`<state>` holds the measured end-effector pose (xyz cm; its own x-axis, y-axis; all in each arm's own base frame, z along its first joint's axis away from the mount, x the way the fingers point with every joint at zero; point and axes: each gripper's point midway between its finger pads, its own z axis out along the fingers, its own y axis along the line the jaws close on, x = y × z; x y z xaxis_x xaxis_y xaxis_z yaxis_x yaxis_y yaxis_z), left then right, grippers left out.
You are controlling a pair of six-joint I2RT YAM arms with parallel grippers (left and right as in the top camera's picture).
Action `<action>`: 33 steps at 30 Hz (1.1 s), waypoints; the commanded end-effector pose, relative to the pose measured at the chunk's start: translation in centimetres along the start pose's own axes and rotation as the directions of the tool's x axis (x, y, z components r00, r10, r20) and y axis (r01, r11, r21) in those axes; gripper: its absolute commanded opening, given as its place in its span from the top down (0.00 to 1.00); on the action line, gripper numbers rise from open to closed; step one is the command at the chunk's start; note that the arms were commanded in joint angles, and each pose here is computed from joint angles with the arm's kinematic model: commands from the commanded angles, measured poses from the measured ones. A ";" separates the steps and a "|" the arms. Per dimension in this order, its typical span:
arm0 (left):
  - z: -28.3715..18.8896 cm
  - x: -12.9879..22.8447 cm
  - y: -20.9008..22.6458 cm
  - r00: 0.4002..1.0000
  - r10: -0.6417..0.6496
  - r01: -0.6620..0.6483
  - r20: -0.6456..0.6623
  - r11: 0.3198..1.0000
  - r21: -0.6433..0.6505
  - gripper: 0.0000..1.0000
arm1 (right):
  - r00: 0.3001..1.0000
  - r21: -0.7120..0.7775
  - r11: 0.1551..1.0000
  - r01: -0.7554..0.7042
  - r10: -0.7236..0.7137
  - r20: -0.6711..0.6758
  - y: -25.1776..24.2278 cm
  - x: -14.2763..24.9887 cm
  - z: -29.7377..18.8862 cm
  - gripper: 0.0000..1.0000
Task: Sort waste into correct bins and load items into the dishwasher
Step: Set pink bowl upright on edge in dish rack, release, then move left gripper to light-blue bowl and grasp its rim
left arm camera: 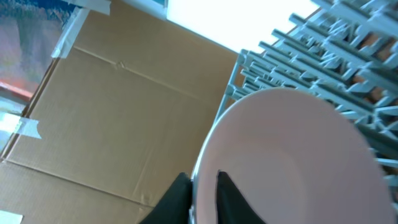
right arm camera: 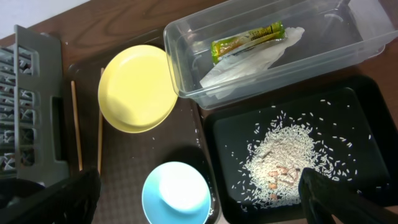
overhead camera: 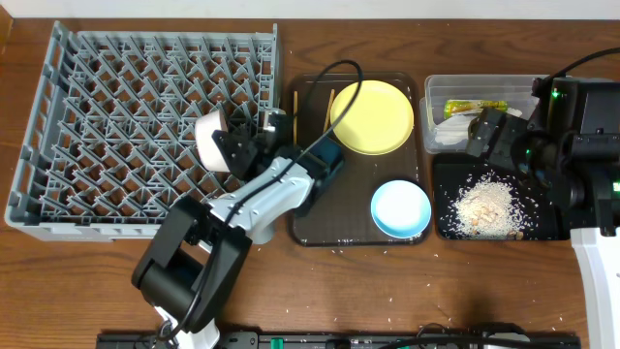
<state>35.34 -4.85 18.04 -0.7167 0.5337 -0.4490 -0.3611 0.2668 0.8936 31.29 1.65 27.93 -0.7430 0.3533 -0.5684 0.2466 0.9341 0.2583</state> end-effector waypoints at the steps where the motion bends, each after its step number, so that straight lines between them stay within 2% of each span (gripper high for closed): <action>1: -0.8 0.8 -1.7 1.000 -0.012 0.014 -0.022 0.997 0.075 0.83 | 1.000 0.012 1.000 -0.017 0.017 0.003 -0.4 -0.1 0.0 0.01; 2: -0.9 1.0 -2.1 0.999 -0.013 0.017 -0.036 0.995 0.097 0.83 | 1.000 0.012 1.000 -0.017 0.017 0.003 -0.4 -0.1 0.0 0.01; 3: -1.1 1.5 -2.9 0.997 -0.013 0.023 -0.071 0.989 0.146 0.77 | 1.000 0.011 1.000 -0.017 0.017 0.003 -0.4 -0.1 0.0 0.01; 5: -1.3 1.9 -3.8 0.994 -0.018 0.040 -0.110 0.979 0.199 0.75 | 1.000 0.012 1.000 -0.017 0.017 0.003 -0.4 -0.1 0.0 0.01; 10: -1.9 1.2 -4.8 0.981 -0.089 0.138 -0.175 0.946 0.292 0.63 | 1.000 0.012 1.000 -0.017 0.017 0.003 -0.4 -0.1 0.0 0.01; 18: -3.6 -0.5 -4.5 0.932 -0.208 0.330 -0.296 0.825 0.458 0.46 | 1.000 0.012 1.000 -0.017 0.017 0.003 -0.4 -0.1 0.0 0.01; 21: -4.5 -1.3 -3.2 0.903 -0.262 0.412 -0.340 0.749 0.518 0.40 | 1.000 0.012 1.000 -0.017 0.017 0.003 -0.4 -0.1 0.0 0.01; 25: -6.6 -2.6 -0.3 0.840 -0.345 0.542 -0.418 0.563 0.624 0.31 | 1.000 0.012 1.000 -0.017 0.017 0.003 -0.4 -0.1 0.0 0.01; 28: -7.2 -3.5 2.2 0.798 -0.414 0.599 -0.438 0.468 0.650 0.29 | 1.000 0.012 1.000 -0.017 0.017 0.003 -0.4 -0.1 0.0 0.01; 31: -7.2 -4.1 4.2 0.764 -0.471 0.633 -0.440 0.416 0.653 0.29 | 1.000 0.012 1.000 -0.017 0.017 0.003 -0.4 -0.1 0.0 0.01; 33: -7.9 -4.5 4.1 0.790 -0.448 0.595 -0.419 0.394 0.701 0.29 | 1.000 0.012 1.000 -0.017 0.017 0.003 -0.4 -0.1 0.0 0.01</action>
<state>32.38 -11.45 22.86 -0.6473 -0.0481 -0.7607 -0.2200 0.9673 0.1260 31.29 1.65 27.93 -0.7431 0.3533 -0.5683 0.2464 0.9340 0.2586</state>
